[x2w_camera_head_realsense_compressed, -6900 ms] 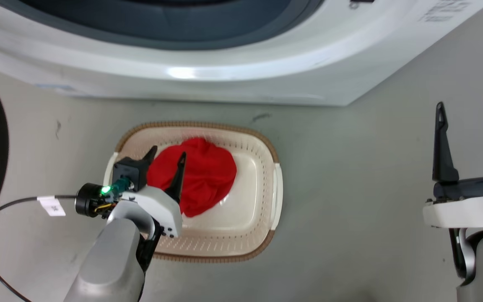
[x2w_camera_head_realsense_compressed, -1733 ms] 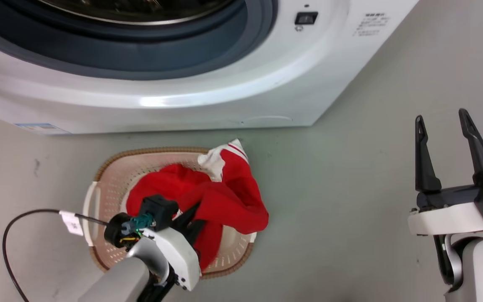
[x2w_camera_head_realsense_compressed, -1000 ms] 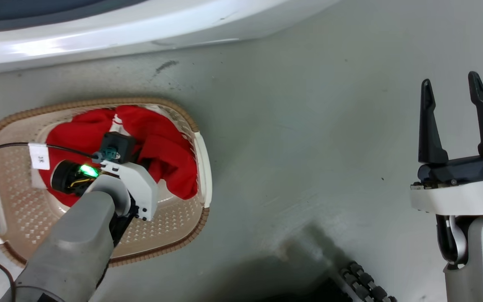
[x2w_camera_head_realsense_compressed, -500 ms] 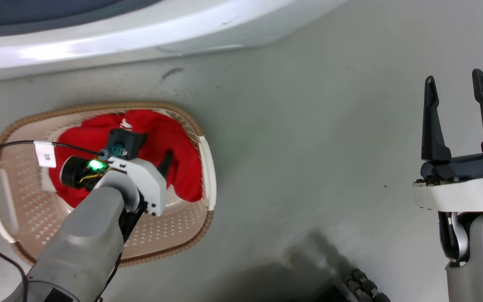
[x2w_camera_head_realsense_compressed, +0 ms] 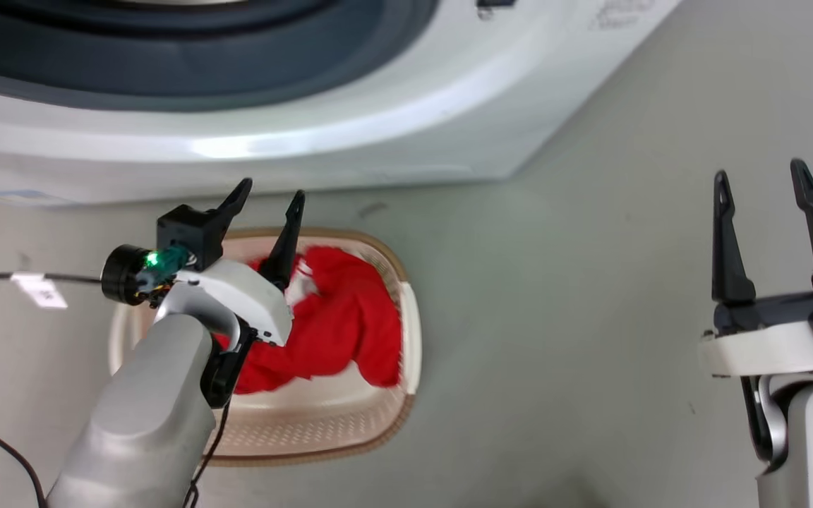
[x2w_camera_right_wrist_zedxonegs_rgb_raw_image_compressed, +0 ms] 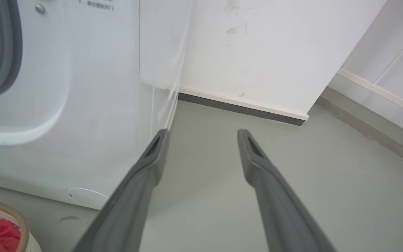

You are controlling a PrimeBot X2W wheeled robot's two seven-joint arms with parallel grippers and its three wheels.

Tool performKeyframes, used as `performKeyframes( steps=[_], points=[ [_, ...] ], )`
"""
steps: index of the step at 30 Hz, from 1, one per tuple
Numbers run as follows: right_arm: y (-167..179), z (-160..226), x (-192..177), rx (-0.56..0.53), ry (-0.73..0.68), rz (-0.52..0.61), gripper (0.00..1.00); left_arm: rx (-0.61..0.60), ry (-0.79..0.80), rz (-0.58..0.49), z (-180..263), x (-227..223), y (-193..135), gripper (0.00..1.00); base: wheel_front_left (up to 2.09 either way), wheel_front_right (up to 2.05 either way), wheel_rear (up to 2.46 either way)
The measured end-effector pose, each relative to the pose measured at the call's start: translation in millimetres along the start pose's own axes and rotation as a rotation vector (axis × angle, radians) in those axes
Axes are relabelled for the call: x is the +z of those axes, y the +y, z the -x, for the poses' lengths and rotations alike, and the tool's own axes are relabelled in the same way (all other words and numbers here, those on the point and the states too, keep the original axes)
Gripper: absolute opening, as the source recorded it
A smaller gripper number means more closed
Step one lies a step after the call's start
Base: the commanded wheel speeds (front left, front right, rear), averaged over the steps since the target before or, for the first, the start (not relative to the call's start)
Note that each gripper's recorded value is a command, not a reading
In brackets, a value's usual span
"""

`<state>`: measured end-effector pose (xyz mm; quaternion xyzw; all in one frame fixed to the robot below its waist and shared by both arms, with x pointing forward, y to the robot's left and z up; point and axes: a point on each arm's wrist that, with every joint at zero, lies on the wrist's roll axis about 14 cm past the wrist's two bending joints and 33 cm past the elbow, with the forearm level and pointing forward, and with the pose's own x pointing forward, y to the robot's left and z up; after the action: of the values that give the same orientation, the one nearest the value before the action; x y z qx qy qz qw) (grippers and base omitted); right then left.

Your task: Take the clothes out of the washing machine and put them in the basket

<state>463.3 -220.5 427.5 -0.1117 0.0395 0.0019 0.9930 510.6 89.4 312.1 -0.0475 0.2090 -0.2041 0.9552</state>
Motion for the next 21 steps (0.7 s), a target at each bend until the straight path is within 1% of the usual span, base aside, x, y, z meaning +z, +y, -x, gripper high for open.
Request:
performKeyframes(
  steps=[4, 11, 14, 21],
  points=[
    [5.3, 3.6, 18.2, 0.015, -0.042, 0.006, 1.0, 0.059, -0.155, -0.036, 28.4, 54.6, 14.0, 1.0, 0.0, 0.0, 0.0],
    [17.0, 17.2, 47.6, 0.046, -0.106, -0.011, 1.0, 0.189, -0.363, -0.106, 99.4, 119.8, 31.5, 1.0, 0.0, 0.0, 0.0],
    [20.5, 25.5, 59.9, 0.057, -0.133, -0.022, 1.0, 0.255, -0.424, -0.119, 133.2, 133.8, 38.5, 1.0, 0.0, 0.0, 0.0],
    [20.9, 50.0, 78.9, 0.061, -0.175, -0.04, 1.0, 0.358, -0.526, -0.133, 193.8, 148.9, 35.6, 1.0, 0.0, 0.0, 0.0]
  ],
)
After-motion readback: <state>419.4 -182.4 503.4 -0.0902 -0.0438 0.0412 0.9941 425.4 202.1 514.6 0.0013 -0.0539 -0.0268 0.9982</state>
